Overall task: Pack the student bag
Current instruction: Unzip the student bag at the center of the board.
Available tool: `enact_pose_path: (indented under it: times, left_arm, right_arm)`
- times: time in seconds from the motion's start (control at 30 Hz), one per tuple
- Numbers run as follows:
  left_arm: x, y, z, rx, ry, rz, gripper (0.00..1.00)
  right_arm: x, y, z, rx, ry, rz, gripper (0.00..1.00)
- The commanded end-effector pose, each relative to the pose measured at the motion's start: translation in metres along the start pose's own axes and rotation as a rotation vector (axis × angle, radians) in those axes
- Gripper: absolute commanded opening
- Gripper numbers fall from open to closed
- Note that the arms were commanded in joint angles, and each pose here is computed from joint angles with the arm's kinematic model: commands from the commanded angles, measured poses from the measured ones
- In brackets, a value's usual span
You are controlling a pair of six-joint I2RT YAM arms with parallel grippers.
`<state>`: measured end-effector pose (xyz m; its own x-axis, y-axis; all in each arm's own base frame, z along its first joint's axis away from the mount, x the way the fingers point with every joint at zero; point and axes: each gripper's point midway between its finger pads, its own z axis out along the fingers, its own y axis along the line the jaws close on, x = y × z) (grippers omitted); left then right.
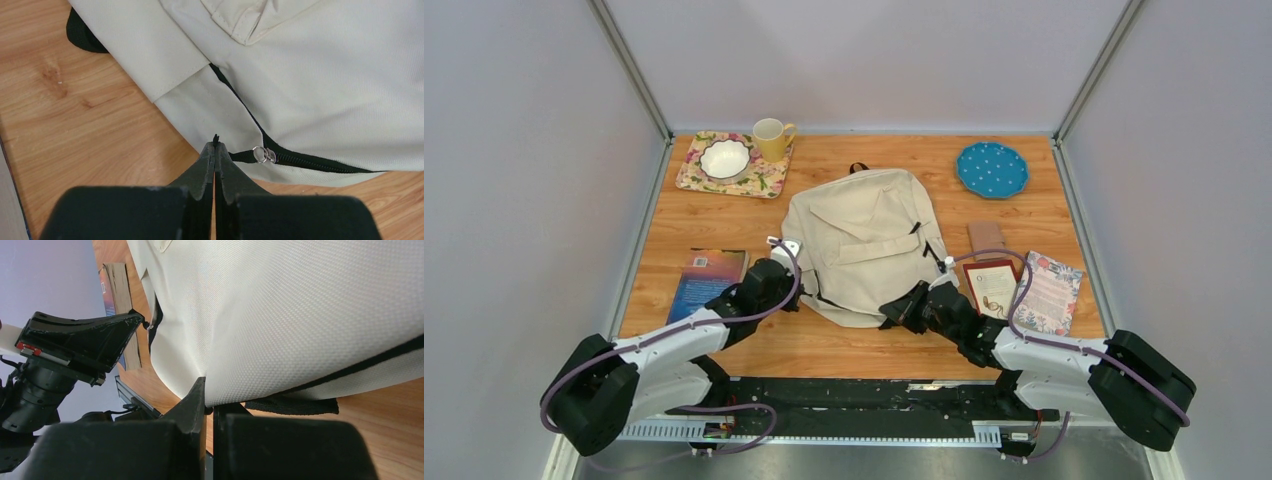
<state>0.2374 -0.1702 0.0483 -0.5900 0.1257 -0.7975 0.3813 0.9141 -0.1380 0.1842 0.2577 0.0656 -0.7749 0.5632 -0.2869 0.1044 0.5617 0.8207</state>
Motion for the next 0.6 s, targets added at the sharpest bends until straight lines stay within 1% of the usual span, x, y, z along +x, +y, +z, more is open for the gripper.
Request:
enact_pose_path:
  times: [0.0,0.1,0.17,0.37,0.5,0.53,0.57]
  left_arm:
    - [0.003,0.061,0.001,-0.266,0.013,0.035,0.0]
    - [-0.017,0.069,0.006,-0.295,-0.016,0.013,0.0]
    - [-0.03,0.07,0.009,-0.286,-0.051,-0.003,0.0]
    - [-0.048,0.078,0.012,-0.311,-0.082,-0.037,0.0]
    - [-0.041,0.081,0.01,-0.335,-0.049,-0.043,0.0]
    - [-0.038,0.079,0.011,-0.32,-0.038,-0.036,0.0]
    - [-0.032,0.071,0.013,-0.269,-0.017,-0.032,0.0]
  right_arm:
    - [0.002,-0.035,-0.002,0.105,0.002,-0.069,0.0]
    - [0.004,-0.036,-0.003,0.106,0.008,-0.069,0.0]
    - [0.003,-0.036,-0.004,0.105,0.008,-0.077,0.0]
    - [0.005,-0.039,-0.005,0.115,0.015,-0.084,0.0]
    - [0.006,-0.039,-0.004,0.112,0.024,-0.096,0.0]
    - [0.006,-0.033,-0.003,0.096,0.029,-0.106,0.0]
    - [0.007,-0.031,-0.002,0.093,0.037,-0.115,0.0]
